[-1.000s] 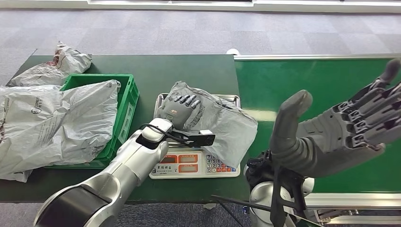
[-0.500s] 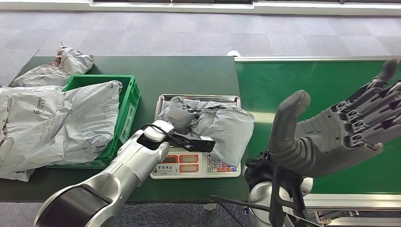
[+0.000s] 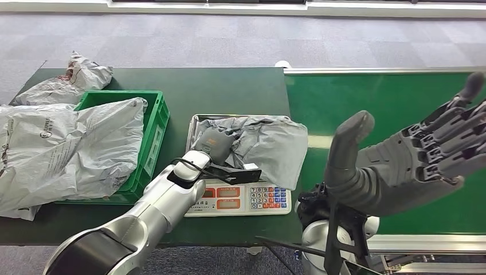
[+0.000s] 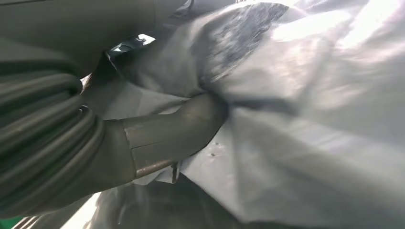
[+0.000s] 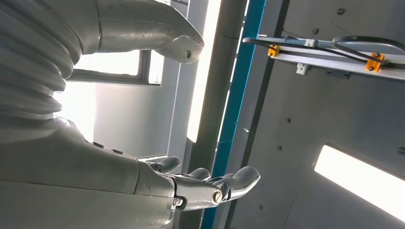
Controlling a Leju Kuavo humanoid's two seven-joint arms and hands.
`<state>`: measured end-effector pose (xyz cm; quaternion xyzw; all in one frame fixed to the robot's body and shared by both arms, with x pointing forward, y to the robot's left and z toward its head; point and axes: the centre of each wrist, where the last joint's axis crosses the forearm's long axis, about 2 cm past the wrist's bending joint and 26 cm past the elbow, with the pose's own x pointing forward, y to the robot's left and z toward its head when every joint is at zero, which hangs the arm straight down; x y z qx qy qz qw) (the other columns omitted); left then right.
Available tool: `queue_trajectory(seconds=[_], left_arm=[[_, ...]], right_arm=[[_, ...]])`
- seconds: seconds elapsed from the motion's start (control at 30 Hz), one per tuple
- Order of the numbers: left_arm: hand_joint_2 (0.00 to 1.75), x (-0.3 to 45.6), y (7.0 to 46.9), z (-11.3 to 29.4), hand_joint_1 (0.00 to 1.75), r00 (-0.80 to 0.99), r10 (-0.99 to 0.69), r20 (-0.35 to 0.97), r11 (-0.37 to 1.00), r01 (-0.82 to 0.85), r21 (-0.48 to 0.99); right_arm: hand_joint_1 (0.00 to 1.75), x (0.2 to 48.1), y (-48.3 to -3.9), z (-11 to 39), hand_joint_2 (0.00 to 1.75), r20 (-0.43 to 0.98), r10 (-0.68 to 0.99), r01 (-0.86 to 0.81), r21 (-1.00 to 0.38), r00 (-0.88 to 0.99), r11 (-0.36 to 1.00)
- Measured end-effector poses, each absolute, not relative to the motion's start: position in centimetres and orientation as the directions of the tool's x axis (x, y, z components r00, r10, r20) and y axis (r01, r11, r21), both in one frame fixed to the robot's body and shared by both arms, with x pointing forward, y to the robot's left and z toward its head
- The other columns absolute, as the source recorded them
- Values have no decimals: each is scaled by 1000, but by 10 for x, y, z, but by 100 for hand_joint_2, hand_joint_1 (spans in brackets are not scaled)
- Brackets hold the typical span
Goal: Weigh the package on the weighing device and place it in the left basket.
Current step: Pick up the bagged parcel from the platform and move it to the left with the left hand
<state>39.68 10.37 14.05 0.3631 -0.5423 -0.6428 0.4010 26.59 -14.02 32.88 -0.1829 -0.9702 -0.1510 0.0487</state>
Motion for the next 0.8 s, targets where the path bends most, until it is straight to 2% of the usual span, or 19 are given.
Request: queue_trajectory(seconds=[0.1,0.27,0.33,0.43,0.57,0.8], left_arm=[[175,396,105,140,175,-388,-921,-28,-40,23,999],[175,393,106,137,175,-382,-924,-25,-32,12,999],[175,394,106,140,175,-370,-929,-17,10,-73,997],[175,402,108,160,175,-354,-935,15,123,-283,951],[175,419,121,202,175,-314,-947,69,216,-462,860],[175,428,181,241,175,-167,-971,169,237,-652,721]], right_arm=[[0,265,-141,329,175,146,344,372,275,-927,886],[0,265,-141,330,175,145,346,373,276,-927,886],[0,265,-141,330,175,142,348,375,276,-927,885],[0,264,-143,331,175,138,356,381,277,-924,882],[0,264,-146,331,175,136,374,398,277,-917,875],[0,263,-153,331,175,131,409,429,275,-903,860]])
